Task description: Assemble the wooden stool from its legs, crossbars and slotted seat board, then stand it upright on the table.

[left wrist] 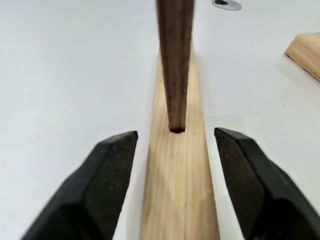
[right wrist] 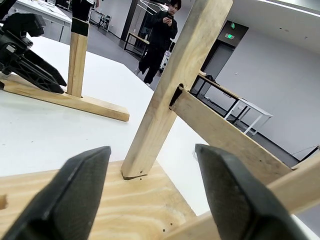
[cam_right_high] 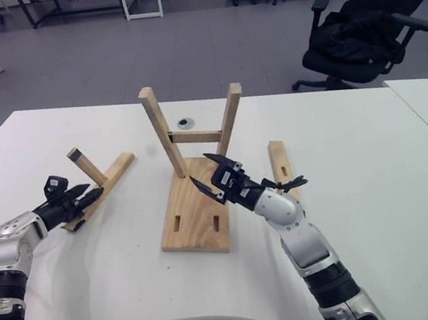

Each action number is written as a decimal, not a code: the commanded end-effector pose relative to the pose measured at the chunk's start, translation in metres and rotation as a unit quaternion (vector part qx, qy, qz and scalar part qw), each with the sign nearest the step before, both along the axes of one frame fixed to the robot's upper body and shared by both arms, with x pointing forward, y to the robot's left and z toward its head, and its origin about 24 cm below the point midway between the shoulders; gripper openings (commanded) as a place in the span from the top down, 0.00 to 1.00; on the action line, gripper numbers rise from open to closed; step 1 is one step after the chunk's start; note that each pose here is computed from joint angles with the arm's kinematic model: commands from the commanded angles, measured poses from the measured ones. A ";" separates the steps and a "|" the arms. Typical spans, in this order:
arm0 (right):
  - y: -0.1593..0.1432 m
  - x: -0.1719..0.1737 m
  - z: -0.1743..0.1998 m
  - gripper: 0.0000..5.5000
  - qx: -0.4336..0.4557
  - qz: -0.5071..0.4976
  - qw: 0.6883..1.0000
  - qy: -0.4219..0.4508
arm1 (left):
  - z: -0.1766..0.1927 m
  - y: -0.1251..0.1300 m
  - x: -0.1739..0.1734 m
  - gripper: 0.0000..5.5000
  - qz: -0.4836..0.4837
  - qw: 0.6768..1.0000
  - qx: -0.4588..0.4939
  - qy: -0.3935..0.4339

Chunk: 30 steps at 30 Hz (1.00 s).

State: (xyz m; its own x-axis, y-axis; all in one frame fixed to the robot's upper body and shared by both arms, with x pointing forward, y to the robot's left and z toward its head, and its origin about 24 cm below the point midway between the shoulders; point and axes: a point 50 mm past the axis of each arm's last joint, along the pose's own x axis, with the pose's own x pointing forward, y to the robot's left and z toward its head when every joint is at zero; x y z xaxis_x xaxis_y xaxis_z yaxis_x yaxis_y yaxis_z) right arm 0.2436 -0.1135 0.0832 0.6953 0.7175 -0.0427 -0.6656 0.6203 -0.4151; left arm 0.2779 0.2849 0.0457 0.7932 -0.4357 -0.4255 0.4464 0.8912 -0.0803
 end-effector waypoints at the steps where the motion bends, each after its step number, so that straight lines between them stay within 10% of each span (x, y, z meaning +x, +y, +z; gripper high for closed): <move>1: 0.004 -0.002 -0.004 0.43 -0.008 0.010 1.000 0.005 | 0.000 0.004 -0.006 0.37 -0.002 0.999 0.033 0.039; 5: 0.006 -0.003 -0.005 0.43 -0.010 0.013 1.000 0.008 | -0.007 0.003 -0.011 0.32 -0.004 0.996 0.062 0.068; 16: 0.004 -0.003 -0.011 0.43 0.001 -0.006 0.999 0.043 | -0.007 0.009 -0.016 0.63 -0.041 0.994 0.086 0.057; 24: -0.025 0.016 0.082 0.38 0.268 0.007 0.961 0.060 | 0.109 0.033 -0.016 0.63 0.028 0.974 -0.081 -0.209; 30: 0.015 0.024 0.185 0.26 0.463 0.138 0.870 0.099 | 0.203 -0.031 -0.018 0.63 -0.125 0.925 -0.070 -0.352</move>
